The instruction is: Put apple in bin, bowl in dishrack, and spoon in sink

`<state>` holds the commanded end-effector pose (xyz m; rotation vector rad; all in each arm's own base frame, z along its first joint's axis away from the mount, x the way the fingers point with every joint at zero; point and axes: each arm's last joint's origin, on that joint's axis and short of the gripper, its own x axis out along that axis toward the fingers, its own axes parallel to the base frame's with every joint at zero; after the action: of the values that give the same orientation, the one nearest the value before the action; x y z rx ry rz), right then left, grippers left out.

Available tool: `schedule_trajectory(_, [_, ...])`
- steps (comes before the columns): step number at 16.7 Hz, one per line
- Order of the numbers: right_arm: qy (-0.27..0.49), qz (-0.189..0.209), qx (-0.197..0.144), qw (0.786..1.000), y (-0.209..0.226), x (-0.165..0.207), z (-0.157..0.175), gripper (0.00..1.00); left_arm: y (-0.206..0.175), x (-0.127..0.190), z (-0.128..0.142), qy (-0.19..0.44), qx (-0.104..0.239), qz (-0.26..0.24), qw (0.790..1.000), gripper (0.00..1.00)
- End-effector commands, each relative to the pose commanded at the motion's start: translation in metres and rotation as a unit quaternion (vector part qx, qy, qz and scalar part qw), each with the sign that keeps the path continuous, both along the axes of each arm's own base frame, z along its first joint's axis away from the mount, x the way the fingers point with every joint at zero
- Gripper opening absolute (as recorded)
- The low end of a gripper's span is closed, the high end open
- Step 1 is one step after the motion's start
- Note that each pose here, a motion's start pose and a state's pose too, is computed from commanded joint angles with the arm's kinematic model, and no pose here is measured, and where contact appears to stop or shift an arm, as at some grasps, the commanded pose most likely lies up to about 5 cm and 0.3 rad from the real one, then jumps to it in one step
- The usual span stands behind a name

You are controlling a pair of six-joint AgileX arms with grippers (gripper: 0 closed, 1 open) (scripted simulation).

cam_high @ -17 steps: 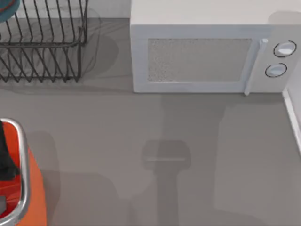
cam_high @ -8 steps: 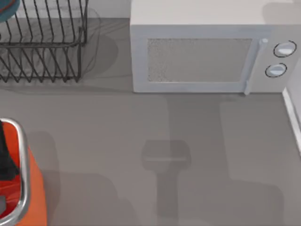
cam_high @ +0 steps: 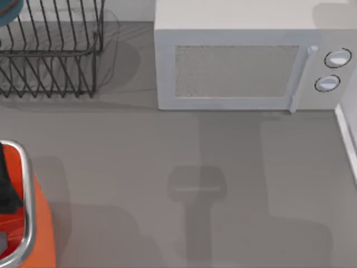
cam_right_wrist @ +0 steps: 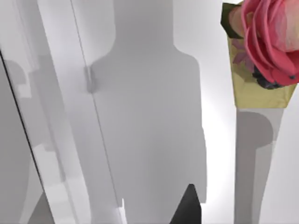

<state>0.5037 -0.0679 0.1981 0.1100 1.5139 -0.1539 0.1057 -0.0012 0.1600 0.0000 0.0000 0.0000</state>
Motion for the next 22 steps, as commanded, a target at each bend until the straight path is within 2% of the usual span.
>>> schedule_trajectory(6, [0.016, 0.003, 0.002, 1.0, 0.002, 0.0, -0.035, 0.0, 0.0, 0.0, 0.0, 0.0, 0.0, 0.0, 1.0, 1.0])
schedule_trajectory(13, [0.01, 0.003, 0.0, 1.0, 0.002, -0.001, -0.041, 0.0, 0.0, 0.0, 0.0, 0.0, 0.0, 0.0, 1.0, 1.0])
schedule_trajectory(22, [0.01, 0.003, 0.0, 1.0, 0.002, -0.001, -0.041, 0.68, 0.0, 0.0, 0.0, 0.0, 0.0, 0.0, 1.0, 1.0])
